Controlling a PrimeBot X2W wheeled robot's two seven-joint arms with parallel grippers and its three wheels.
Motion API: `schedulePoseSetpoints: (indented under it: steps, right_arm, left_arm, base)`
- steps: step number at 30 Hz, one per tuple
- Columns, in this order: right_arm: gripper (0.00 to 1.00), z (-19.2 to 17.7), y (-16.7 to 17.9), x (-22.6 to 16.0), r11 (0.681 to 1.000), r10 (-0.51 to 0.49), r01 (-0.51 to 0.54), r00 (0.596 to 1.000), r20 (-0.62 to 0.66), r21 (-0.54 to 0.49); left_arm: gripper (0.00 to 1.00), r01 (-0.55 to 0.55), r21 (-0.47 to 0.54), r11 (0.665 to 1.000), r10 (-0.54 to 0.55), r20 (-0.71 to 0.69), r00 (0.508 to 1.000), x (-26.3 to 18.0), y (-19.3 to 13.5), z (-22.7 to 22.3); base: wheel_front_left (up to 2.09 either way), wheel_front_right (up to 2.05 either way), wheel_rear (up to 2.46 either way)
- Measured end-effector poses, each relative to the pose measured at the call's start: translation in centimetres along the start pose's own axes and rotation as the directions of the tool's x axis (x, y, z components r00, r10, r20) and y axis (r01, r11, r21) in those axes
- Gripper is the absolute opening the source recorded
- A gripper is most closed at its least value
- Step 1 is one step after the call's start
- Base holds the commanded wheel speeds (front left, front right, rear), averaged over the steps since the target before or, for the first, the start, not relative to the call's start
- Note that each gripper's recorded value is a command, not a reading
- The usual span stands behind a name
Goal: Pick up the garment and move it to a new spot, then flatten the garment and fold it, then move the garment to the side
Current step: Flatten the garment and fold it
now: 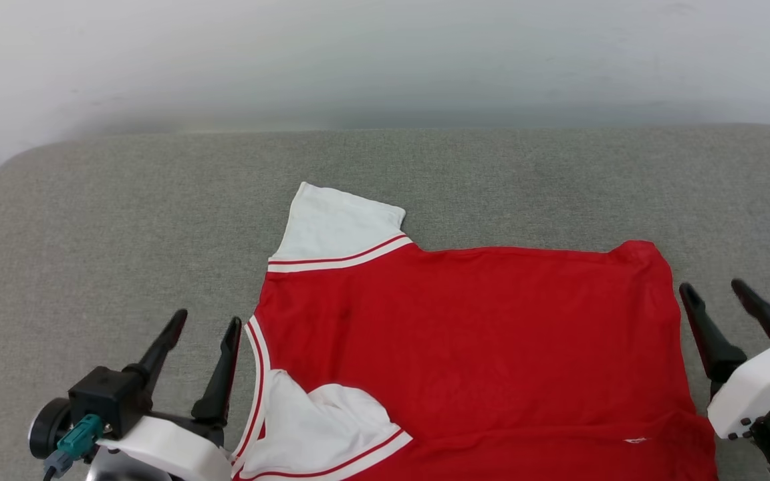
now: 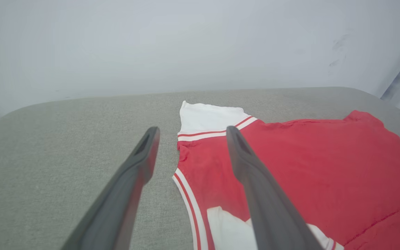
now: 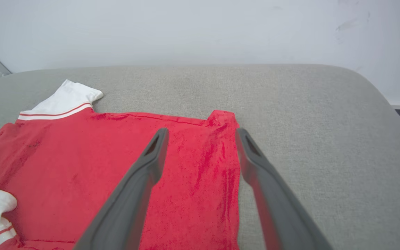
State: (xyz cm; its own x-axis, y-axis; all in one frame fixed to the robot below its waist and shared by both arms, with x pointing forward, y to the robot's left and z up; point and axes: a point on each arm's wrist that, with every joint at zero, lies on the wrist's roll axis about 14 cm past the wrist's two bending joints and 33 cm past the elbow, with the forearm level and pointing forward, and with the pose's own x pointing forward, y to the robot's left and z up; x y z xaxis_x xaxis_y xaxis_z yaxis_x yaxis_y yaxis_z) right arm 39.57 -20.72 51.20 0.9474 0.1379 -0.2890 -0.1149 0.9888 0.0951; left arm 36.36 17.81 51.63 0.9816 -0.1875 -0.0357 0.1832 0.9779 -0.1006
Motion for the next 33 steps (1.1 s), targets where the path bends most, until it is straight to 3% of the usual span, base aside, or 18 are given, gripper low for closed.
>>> schedulePoseSetpoints:
  steps: [9, 18, 22, 27, 33]
  right_arm:
    - [1.00, 4.3, 1.3, -0.7, 0.999, 0.001, -0.016, 0.944, 0.329, 0.042]
    - [1.00, 4.3, 1.5, -0.6, 0.999, -0.005, -0.013, 0.917, 0.399, 0.044]
    - [1.00, 4.5, 0.9, -0.4, 0.999, -0.020, 0.002, 0.911, 0.413, 0.044]
    - [1.00, 4.1, 0.3, 0.4, 0.999, -0.035, 0.020, 0.913, 0.408, 0.040]
    - [1.00, 2.9, -0.8, 1.0, 0.997, -0.071, 0.058, 0.920, 0.386, 0.045]
  left_arm:
    - [1.00, -0.034, 0.050, 0.998, 0.022, 0.223, 0.974, 1.3, -0.4, 5.0]
    - [1.00, 0.002, 0.050, 0.999, -0.013, 0.232, 0.973, 2.3, -0.8, 4.3]
    - [1.00, 0.071, 0.071, 0.995, -0.086, 0.229, 0.970, 4.1, -1.4, 4.3]
    - [1.00, 0.192, 0.150, 0.970, -0.212, 0.131, 0.968, 8.6, -1.9, 4.0]
    - [1.00, 0.296, 0.214, 0.931, -0.265, -0.161, 0.951, 15.6, -1.0, 2.2]
  base:
    - [0.00, 0.00, 0.00]
    - [0.00, 0.00, 0.00]
    - [0.00, 0.00, 0.00]
    - [0.00, 0.00, 0.00]
    - [0.00, 0.00, 0.00]
